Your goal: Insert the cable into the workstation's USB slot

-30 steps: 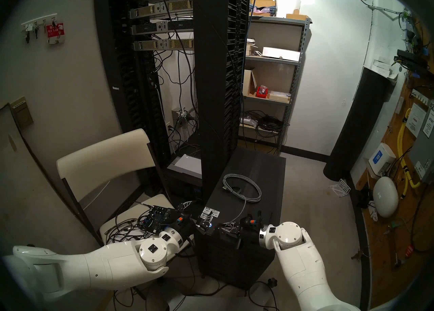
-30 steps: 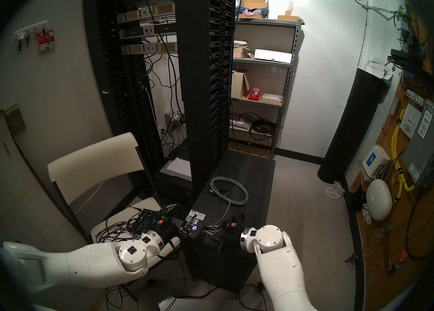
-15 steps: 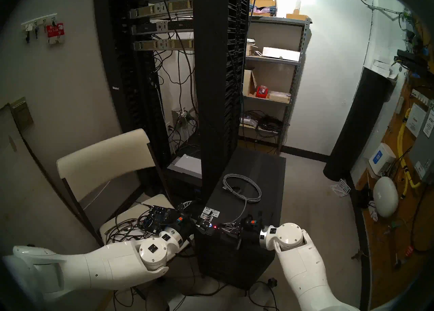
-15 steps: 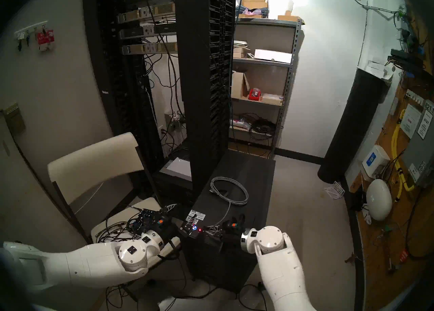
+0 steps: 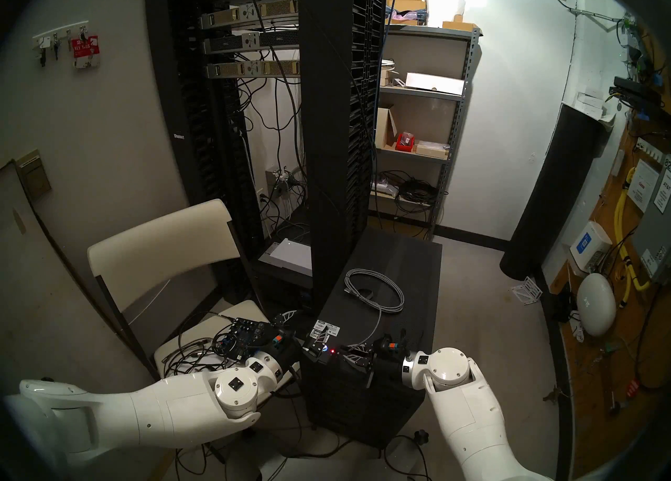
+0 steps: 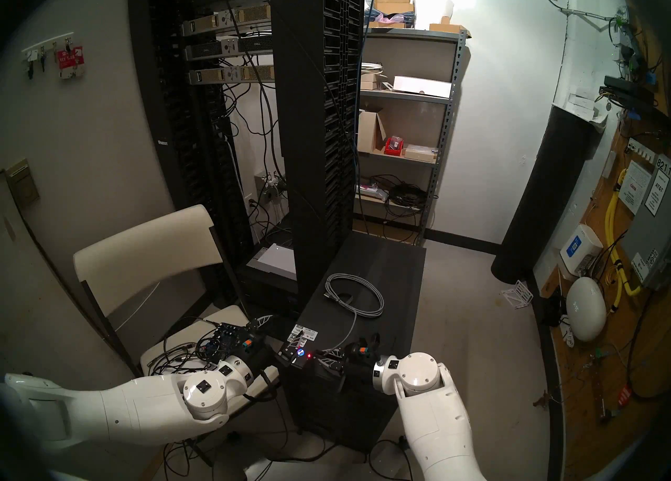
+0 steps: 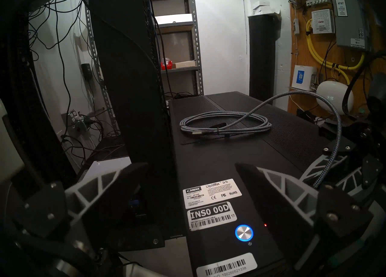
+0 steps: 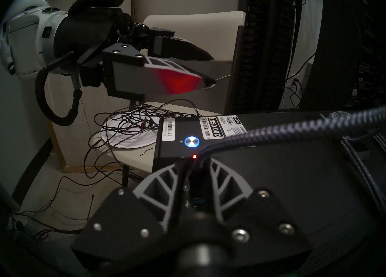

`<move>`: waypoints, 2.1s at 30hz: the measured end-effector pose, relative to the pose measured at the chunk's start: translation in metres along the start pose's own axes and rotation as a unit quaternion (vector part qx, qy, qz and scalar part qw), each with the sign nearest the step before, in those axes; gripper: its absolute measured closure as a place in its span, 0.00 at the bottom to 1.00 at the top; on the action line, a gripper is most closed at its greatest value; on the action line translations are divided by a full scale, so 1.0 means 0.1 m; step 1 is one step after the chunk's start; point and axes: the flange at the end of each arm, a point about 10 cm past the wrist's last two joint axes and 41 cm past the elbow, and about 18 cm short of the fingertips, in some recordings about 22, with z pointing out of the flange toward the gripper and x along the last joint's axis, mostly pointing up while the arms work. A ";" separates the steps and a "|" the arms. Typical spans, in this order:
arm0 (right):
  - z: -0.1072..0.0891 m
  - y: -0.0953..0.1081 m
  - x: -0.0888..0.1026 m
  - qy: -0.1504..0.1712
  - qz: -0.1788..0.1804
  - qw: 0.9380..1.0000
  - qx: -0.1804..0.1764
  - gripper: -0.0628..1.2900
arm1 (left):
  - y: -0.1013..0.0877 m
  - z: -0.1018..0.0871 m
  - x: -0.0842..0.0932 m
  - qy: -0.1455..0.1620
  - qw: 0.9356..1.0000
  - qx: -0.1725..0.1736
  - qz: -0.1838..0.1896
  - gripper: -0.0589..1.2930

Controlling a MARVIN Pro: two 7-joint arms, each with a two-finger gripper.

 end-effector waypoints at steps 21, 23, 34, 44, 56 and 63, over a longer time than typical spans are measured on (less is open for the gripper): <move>-0.33 -0.15 -0.23 -0.021 0.026 0.999 -0.025 0.53 | -0.01 -0.01 0.02 0.002 1.000 0.005 -0.002 0.08; -0.37 -0.16 -0.24 -0.023 0.029 0.999 -0.030 0.50 | 0.00 0.00 0.03 0.003 1.000 0.005 -0.003 0.08; -0.60 -0.14 -0.28 -0.026 0.041 0.997 -0.063 0.42 | 0.02 0.02 0.04 0.004 1.000 0.005 -0.004 0.08; -0.73 -0.07 -0.30 -0.014 0.045 0.995 -0.090 0.42 | 0.04 0.05 0.06 0.004 1.000 -0.002 0.001 0.08; -0.88 0.05 -0.18 0.001 0.034 0.992 -0.118 0.42 | 0.05 0.07 0.06 -0.003 1.000 -0.010 0.007 0.08; -0.95 0.06 -0.17 0.003 0.034 0.991 -0.129 0.38 | 0.04 0.07 0.06 -0.002 1.000 -0.009 0.009 0.08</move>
